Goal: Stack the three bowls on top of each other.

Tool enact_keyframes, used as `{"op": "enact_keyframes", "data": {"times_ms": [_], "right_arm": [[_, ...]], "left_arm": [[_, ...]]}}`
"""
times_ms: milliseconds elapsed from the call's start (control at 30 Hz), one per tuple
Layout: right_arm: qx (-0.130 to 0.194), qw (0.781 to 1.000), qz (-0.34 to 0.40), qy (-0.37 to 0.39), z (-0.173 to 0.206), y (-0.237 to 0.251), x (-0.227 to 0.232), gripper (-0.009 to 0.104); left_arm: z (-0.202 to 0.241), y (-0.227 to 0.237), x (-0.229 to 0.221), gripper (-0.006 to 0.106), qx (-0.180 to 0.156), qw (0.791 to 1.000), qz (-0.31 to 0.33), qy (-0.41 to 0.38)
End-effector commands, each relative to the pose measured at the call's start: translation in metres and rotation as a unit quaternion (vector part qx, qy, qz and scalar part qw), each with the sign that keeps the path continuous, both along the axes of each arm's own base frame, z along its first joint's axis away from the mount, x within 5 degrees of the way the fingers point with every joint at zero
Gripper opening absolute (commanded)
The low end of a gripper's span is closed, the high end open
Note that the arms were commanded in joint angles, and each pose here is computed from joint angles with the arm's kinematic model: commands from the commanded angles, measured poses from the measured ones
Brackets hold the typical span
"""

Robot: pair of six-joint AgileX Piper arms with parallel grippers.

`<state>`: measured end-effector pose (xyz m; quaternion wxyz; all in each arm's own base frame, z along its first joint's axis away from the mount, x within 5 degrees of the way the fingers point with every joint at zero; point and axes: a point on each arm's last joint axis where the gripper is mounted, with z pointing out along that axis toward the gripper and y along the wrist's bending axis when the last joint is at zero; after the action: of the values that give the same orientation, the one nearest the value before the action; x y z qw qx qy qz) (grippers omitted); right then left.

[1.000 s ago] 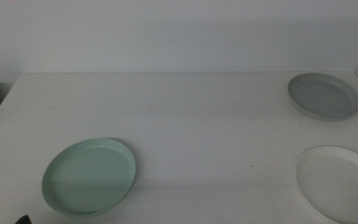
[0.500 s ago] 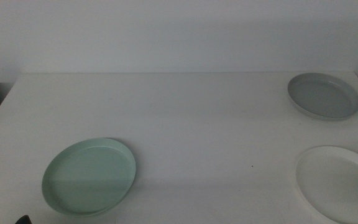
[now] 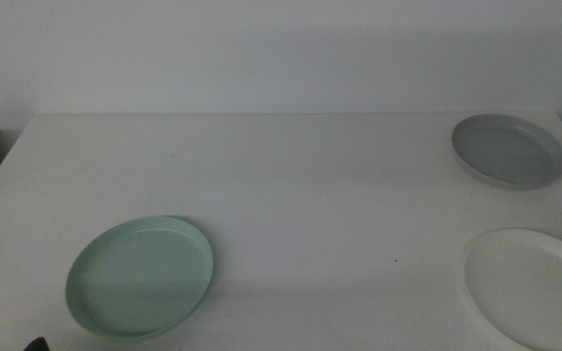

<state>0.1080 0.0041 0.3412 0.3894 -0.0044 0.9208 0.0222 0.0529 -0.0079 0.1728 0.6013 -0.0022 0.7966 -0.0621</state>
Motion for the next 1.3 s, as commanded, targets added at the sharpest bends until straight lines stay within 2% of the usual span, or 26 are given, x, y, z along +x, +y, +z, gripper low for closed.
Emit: {"op": "enact_keyframes", "data": {"times_ms": [0,167,400,733,800,1000,1267], "right_arm": [[0.008,1.000,-0.009,-0.001,0.017,0.000,0.018,0.082],[0.001,0.998,-0.004,0.069,0.015,-0.001,0.051,0.082],[0.005,0.992,-0.028,0.123,0.002,-0.011,0.098,0.082],[0.016,0.984,-0.118,0.133,-0.030,-0.057,0.138,0.082],[0.028,0.982,-0.128,0.137,-0.041,-0.063,0.149,0.082],[0.032,0.975,-0.135,0.171,-0.080,-0.074,0.178,0.082],[0.006,0.961,-0.126,0.245,-0.134,-0.085,0.198,0.080]], "left_arm": [[0.005,0.001,0.001,0.090,-0.012,0.999,0.008,-0.037],[0.005,0.001,0.001,0.090,-0.012,0.999,0.008,-0.037],[0.005,0.001,0.001,0.090,-0.012,0.999,0.008,-0.037],[0.005,0.001,0.001,0.090,-0.012,0.999,0.008,-0.037],[0.005,0.001,0.001,0.090,-0.012,0.999,0.008,-0.037],[0.005,0.001,0.001,0.090,-0.012,0.999,0.008,-0.037],[0.005,0.001,0.001,0.090,-0.012,0.999,0.008,-0.037]]}}
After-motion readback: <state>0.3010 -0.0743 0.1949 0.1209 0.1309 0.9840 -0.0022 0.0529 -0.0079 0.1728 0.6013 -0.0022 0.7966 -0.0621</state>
